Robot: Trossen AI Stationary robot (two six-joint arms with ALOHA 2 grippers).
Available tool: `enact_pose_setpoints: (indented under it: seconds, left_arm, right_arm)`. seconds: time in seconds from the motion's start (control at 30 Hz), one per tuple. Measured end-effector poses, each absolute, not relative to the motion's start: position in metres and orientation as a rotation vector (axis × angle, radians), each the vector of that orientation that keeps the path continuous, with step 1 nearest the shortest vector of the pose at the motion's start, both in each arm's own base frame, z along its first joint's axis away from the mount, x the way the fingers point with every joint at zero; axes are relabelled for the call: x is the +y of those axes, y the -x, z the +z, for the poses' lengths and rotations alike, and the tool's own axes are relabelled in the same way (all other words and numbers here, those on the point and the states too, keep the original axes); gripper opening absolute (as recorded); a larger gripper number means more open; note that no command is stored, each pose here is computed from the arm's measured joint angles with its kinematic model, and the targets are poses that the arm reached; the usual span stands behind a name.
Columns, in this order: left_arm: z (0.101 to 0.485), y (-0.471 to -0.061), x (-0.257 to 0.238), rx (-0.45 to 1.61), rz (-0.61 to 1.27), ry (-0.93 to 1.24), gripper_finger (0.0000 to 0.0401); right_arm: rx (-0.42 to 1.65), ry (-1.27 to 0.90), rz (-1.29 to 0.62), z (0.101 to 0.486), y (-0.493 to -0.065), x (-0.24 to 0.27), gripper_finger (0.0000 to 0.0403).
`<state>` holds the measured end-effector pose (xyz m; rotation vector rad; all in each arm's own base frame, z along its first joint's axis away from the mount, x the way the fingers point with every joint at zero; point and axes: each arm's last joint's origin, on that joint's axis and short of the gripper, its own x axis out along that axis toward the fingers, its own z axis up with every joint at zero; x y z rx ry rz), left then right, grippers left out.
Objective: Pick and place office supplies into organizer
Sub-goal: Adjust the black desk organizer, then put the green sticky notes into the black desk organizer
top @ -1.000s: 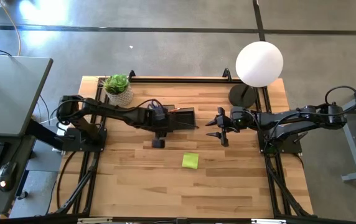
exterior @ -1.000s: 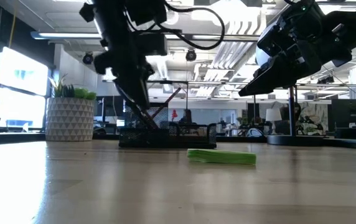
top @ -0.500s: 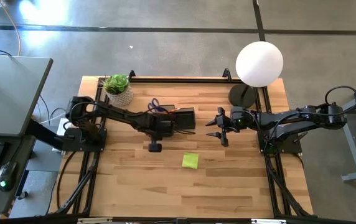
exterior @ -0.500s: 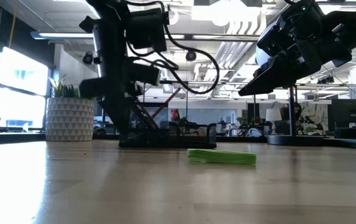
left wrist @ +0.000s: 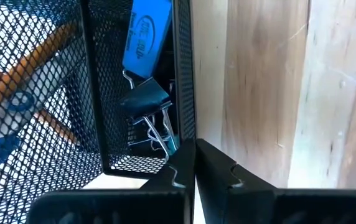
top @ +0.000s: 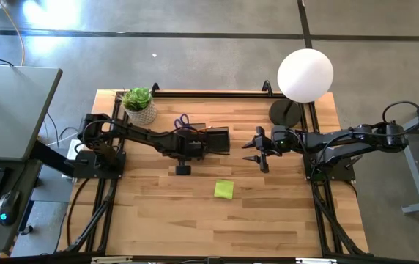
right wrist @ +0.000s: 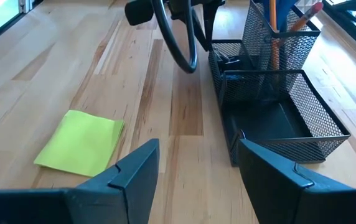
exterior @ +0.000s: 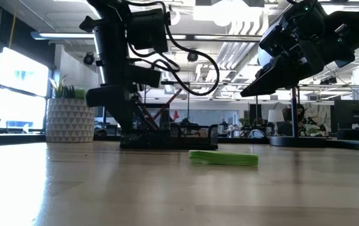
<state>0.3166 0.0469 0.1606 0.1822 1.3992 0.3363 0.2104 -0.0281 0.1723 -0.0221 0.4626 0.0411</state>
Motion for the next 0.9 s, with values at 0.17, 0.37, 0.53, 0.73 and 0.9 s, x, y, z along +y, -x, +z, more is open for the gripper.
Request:
enact_pose_setpoints:
  seconds: [0.17,0.37,0.53,0.73,0.9]
  left_arm:
    - [0.161,-0.316,0.048,1.398,0.385,-0.219,0.0003]
    - [0.161,-0.316,0.049,1.393,0.411,-0.231,0.0002]
    - [0.161,-0.317,0.047,1.391,0.357,-0.170,0.0005]
    - [0.168,-0.316,0.044,1.357,0.315,-0.076,0.0003]
    - [0.188,-0.315,0.037,1.278,0.301,-0.058,0.0005]
  right_arm:
    - [0.463,0.020,0.041,0.172,-0.210,-0.028,0.0211]
    - [0.463,0.008,0.038,0.172,-0.210,-0.028,0.0211]
    - [0.463,0.007,0.038,0.172,-0.210,-0.028,0.0211]
    - [0.452,-0.047,0.125,0.173,-0.210,-0.025,0.0211]
    - [0.471,-0.138,0.147,0.172,-0.210,-0.024,0.0211]
